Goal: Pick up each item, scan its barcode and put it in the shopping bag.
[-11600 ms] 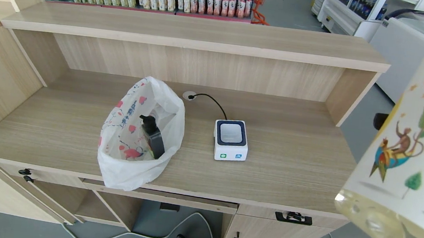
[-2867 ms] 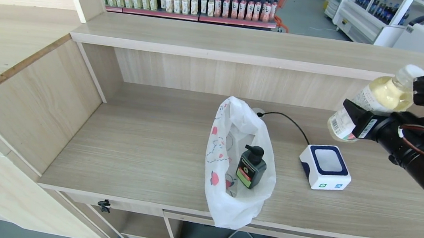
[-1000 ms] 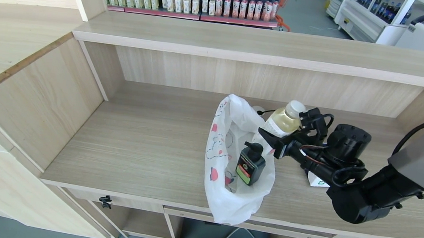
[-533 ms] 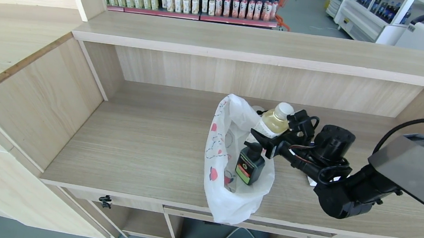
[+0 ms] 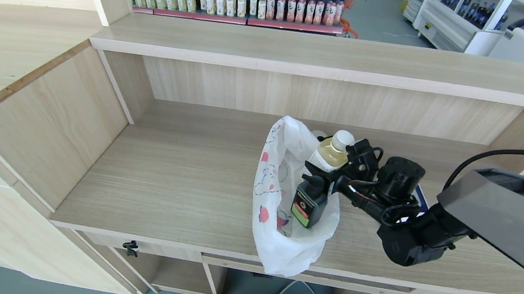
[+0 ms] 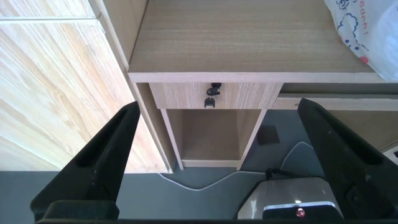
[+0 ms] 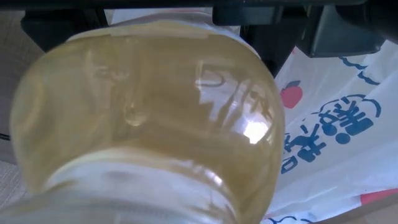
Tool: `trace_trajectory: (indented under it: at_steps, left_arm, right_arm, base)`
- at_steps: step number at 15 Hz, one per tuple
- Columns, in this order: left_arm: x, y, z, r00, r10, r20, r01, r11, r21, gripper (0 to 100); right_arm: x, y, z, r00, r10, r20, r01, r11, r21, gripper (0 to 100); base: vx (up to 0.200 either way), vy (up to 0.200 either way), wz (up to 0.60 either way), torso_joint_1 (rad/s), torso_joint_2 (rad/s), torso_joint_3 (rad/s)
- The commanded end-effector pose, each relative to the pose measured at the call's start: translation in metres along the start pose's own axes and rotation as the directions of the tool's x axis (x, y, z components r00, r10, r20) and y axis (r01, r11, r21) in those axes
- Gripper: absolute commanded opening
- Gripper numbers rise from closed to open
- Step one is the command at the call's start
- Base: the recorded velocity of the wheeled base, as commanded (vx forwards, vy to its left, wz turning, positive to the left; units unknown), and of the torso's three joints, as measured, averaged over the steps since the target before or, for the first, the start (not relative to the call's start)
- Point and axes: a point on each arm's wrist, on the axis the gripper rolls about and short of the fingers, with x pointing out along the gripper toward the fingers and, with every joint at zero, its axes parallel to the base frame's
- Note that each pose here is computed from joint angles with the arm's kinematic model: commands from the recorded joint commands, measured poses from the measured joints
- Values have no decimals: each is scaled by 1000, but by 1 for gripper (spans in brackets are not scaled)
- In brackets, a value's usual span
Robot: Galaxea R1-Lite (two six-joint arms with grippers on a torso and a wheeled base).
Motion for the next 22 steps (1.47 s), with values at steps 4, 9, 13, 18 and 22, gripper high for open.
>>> trace_trajectory:
  at_steps: [4, 9, 13, 18, 22]
  left_arm:
    - [0, 0, 0, 1000, 0, 0, 0, 1000, 0, 100]
    - [0, 0, 0, 1000, 0, 0, 0, 1000, 0, 100]
    - [0, 0, 0, 1000, 0, 0, 0, 1000, 0, 100]
    - [0, 0, 0, 1000, 0, 0, 0, 1000, 1, 100]
    - [0, 0, 0, 1000, 0, 0, 0, 1000, 3, 100]
  right_arm:
    - [4, 1, -10, 1000, 4, -10, -4, 1000, -5, 0]
    - [13, -1, -14, 1000, 3, 10, -2, 1000, -23, 0]
    - [18, 2, -13, 1000, 12, 22, -11, 1000, -24, 0]
    - [20, 5, -16, 1000, 19, 15, -19, 1000, -22, 0]
    - [20, 6, -14, 1000, 19, 23, -19, 1000, -23, 100]
  base:
    - [0, 0, 0, 0, 0, 0]
    - [0, 0, 0, 0, 0, 0]
    - [0, 0, 0, 0, 0, 0]
    - [0, 0, 0, 0, 0, 0]
    - [0, 0, 0, 0, 0, 0]
